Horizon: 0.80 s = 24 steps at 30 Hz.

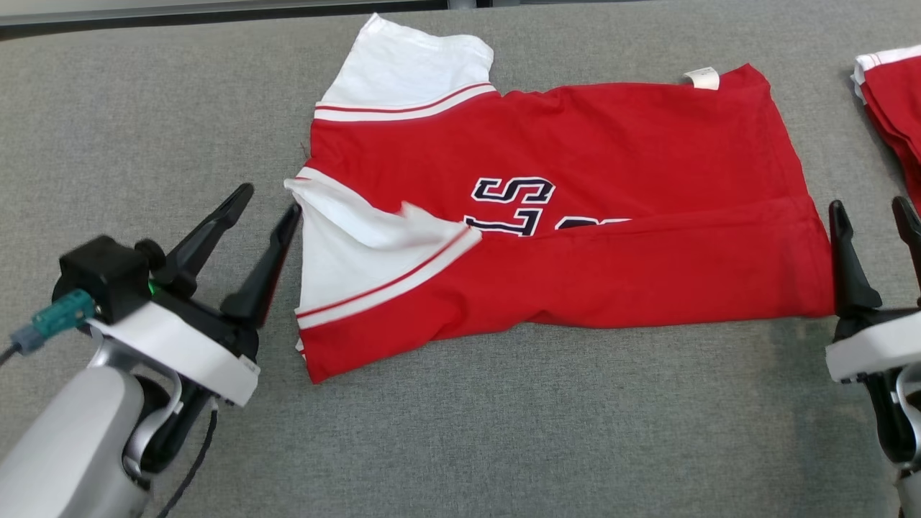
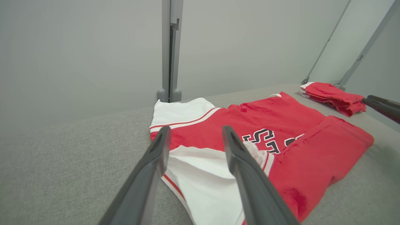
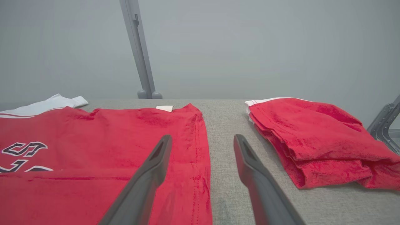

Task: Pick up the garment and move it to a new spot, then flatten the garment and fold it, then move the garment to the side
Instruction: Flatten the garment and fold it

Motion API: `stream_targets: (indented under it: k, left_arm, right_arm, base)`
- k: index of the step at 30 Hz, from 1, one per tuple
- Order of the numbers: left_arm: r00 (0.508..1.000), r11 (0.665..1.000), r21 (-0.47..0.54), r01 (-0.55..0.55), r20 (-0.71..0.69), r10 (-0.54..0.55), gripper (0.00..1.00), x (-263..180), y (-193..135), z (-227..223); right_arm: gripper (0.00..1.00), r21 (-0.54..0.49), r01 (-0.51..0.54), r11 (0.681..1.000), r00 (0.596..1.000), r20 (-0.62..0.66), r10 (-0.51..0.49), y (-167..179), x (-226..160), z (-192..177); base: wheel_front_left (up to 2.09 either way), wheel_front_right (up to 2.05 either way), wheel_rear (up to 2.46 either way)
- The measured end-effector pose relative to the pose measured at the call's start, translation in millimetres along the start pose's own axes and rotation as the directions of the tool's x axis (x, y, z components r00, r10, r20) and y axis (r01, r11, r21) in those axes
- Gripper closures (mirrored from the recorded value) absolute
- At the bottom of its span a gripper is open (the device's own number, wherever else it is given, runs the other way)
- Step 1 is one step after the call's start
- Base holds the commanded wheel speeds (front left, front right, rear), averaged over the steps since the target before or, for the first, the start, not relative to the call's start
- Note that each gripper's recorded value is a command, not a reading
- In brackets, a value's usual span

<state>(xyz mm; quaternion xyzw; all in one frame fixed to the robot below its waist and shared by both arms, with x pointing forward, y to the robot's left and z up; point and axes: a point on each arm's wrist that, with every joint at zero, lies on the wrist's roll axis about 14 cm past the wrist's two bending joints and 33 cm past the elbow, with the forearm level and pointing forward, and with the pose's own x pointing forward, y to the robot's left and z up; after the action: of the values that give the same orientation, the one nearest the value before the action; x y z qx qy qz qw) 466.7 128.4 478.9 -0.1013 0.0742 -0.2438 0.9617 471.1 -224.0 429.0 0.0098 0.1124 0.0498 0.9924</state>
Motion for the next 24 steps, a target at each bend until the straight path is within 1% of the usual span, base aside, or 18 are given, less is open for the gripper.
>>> stream_targets:
  k: [3, 6, 8, 10, 14, 19, 21, 23, 24]
  left_arm:
    - [1.000, 1.000, 0.003, -0.021, -0.012, 0.021, 0.00, -9.1, -0.9, -11.1]
    - [0.998, 0.998, -0.043, -0.045, -0.034, 0.044, 0.00, -23.2, -11.3, -27.0]
    - [0.996, 0.995, -0.088, -0.042, -0.087, 0.034, 0.00, -35.4, -25.5, -45.4]
    - [0.985, 0.992, -0.118, -0.039, -0.173, 0.018, 0.00, -50.2, -38.1, -68.3]
    - [0.961, 0.982, -0.179, -0.054, -0.277, 0.003, 0.00, -68.1, -50.2, -93.5]
    - [0.936, 0.985, -0.141, -0.103, -0.350, 0.047, 0.00, -72.8, -33.8, -107.3]
    - [0.917, 0.990, -0.101, -0.103, -0.395, 0.055, 0.00, -73.5, -27.8, -116.2]
    - [0.911, 0.993, -0.077, -0.088, -0.410, 0.049, 0.00, -70.9, -24.6, -119.2]
    - [0.911, 0.994, -0.076, -0.081, -0.411, 0.043, 0.05, -67.8, -24.2, -119.2]
  right_arm:
    - [0.00, -0.006, 0.012, 1.000, 0.999, 0.038, -0.012, -4.4, -8.5, -0.7]
    - [0.00, -0.013, 0.025, 1.000, 0.999, 0.023, -0.024, -8.5, -23.4, -12.4]
    - [0.00, -0.003, 0.029, 1.000, 1.000, 0.012, -0.029, -7.3, -31.8, -19.5]
    - [0.00, 0.008, 0.029, 1.000, 1.000, 0.002, -0.029, -4.2, -38.4, -25.8]
    - [0.00, 0.020, 0.033, 0.999, 0.999, -0.010, -0.033, -2.0, -44.3, -31.8]
    - [0.00, 0.012, 0.016, 1.000, 1.000, -0.023, -0.015, 3.8, -42.4, -36.4]
    - [0.00, 0.009, 0.006, 1.000, 0.999, -0.033, -0.005, 6.7, -40.7, -38.9]
    - [0.00, 0.005, -0.001, 1.000, 0.999, -0.040, 0.001, 8.9, -38.7, -40.7]
    - [0.00, 0.005, -0.005, 1.000, 0.999, -0.040, 0.005, 9.8, -37.5, -40.9]
  base:
    - [0.00, 0.00, 0.00]
    - [0.00, 0.00, 0.00]
    - [0.00, 0.00, 0.00]
    - [0.00, 0.00, 0.00]
    - [0.00, 0.00, 0.00]
    - [0.00, 0.00, 0.00]
    - [0.00, 0.00, 0.00]
    - [0.00, 0.00, 0.00]
    - [0.00, 0.00, 0.00]
